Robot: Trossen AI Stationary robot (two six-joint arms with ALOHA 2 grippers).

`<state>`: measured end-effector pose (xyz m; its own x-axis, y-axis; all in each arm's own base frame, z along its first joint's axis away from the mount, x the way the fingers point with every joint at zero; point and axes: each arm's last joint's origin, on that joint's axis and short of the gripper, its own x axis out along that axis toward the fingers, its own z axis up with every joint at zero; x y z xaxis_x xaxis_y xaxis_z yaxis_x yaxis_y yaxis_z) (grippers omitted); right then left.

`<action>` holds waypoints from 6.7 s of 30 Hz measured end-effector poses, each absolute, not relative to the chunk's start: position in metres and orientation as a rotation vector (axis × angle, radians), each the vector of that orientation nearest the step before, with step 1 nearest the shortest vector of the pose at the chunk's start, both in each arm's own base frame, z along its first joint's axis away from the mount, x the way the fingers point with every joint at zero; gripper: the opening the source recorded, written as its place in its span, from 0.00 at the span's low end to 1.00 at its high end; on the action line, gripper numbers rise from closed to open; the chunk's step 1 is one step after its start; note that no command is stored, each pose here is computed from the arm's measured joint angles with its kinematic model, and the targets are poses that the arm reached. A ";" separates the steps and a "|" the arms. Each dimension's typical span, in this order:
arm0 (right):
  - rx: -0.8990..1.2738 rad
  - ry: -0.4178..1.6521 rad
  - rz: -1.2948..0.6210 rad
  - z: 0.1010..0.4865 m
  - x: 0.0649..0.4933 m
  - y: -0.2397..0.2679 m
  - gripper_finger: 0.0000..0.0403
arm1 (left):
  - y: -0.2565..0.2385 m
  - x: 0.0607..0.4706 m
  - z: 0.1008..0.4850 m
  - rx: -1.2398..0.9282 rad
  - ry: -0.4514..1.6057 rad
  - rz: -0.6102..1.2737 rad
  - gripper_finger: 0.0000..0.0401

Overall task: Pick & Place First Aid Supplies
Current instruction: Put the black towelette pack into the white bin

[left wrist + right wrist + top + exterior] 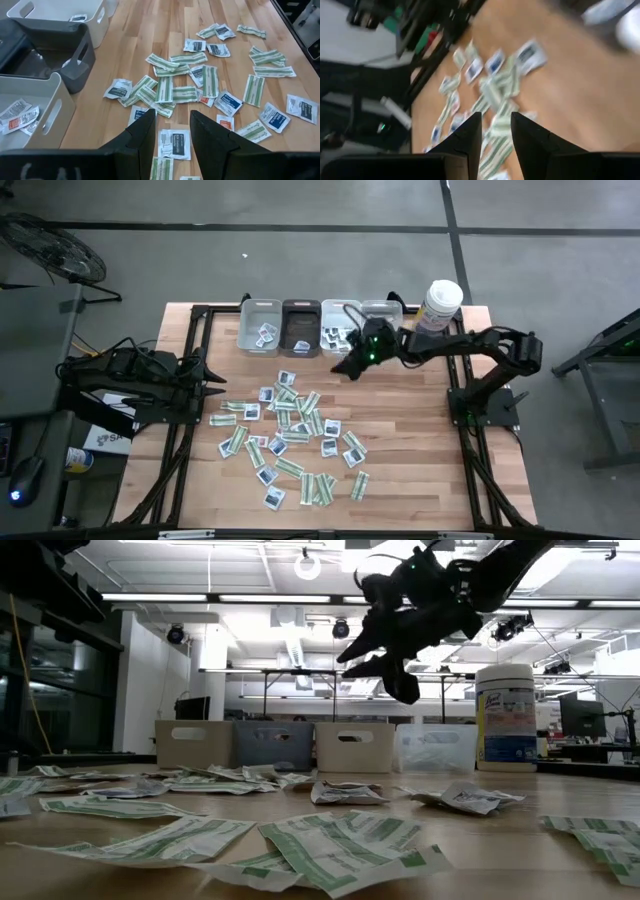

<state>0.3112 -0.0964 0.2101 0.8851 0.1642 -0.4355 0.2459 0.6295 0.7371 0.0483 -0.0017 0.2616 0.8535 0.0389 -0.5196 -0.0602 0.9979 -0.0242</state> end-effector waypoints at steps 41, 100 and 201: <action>0.457 1.052 0.086 0.172 0.289 0.084 0.24 | -0.004 0.045 0.256 -0.055 0.622 -0.039 0.30; 0.485 1.091 0.069 0.128 0.305 0.099 0.01 | -0.004 0.044 0.255 -0.022 0.630 -0.049 0.30; 0.805 0.407 -0.745 0.183 0.276 -0.184 0.00 | 0.005 0.051 0.269 -0.011 0.435 0.311 0.30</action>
